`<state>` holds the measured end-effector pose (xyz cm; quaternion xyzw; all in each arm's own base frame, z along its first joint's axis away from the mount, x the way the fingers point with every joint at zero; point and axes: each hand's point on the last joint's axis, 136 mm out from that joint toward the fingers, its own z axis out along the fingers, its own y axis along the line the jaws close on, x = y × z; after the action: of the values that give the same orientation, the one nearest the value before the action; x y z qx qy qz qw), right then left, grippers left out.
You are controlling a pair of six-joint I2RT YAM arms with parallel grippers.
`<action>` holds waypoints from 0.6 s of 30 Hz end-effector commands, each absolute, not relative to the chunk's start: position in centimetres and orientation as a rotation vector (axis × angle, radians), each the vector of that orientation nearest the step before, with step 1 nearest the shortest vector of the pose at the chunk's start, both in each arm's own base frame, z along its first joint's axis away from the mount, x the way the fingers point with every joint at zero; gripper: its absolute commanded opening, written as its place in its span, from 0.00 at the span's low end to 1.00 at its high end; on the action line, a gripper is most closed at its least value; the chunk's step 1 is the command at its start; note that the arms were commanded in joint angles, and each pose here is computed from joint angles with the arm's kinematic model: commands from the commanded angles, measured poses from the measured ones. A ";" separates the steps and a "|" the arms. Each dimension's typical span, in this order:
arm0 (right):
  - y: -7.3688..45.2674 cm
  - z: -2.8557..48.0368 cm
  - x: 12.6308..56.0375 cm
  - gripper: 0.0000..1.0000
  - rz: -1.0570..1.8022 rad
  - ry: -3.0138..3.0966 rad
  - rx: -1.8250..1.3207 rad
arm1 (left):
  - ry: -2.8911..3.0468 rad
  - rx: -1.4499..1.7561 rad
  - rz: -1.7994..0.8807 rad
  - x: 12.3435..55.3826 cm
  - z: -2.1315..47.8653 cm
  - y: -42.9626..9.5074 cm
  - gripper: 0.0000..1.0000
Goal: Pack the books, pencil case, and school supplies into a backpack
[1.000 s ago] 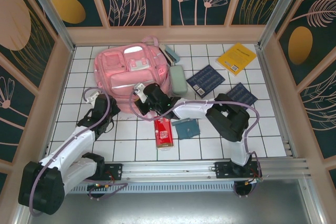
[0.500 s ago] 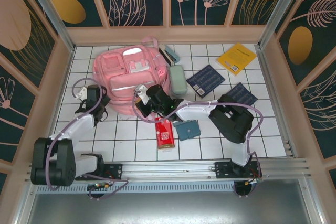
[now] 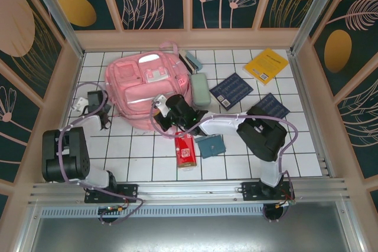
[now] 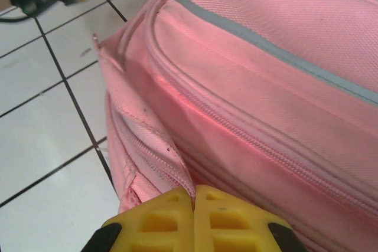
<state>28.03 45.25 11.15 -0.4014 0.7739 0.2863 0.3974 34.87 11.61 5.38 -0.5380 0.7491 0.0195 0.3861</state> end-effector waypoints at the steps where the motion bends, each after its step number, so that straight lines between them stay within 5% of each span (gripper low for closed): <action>1: 44.3 14.1 28.8 0.00 0.720 1.932 -0.943 | 1.760 -1.399 0.096 36.3 7.2 14.4 0.00; 10: 44.4 14.2 28.8 0.00 0.720 1.935 -0.943 | 1.826 -1.310 -0.078 38.6 8.0 12.5 0.01; 14: 44.5 14.4 29.2 0.00 0.724 1.925 -0.936 | 1.875 -1.209 -0.220 37.1 8.1 9.9 0.43; 18: 44.4 15.0 30.0 0.00 0.738 1.911 -0.921 | 1.933 -1.159 -0.351 35.1 7.4 7.4 0.55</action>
<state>28.27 44.43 11.18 -0.3973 0.7814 0.2801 0.3913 35.27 9.55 7.01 -0.4966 0.7564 -0.0842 0.4174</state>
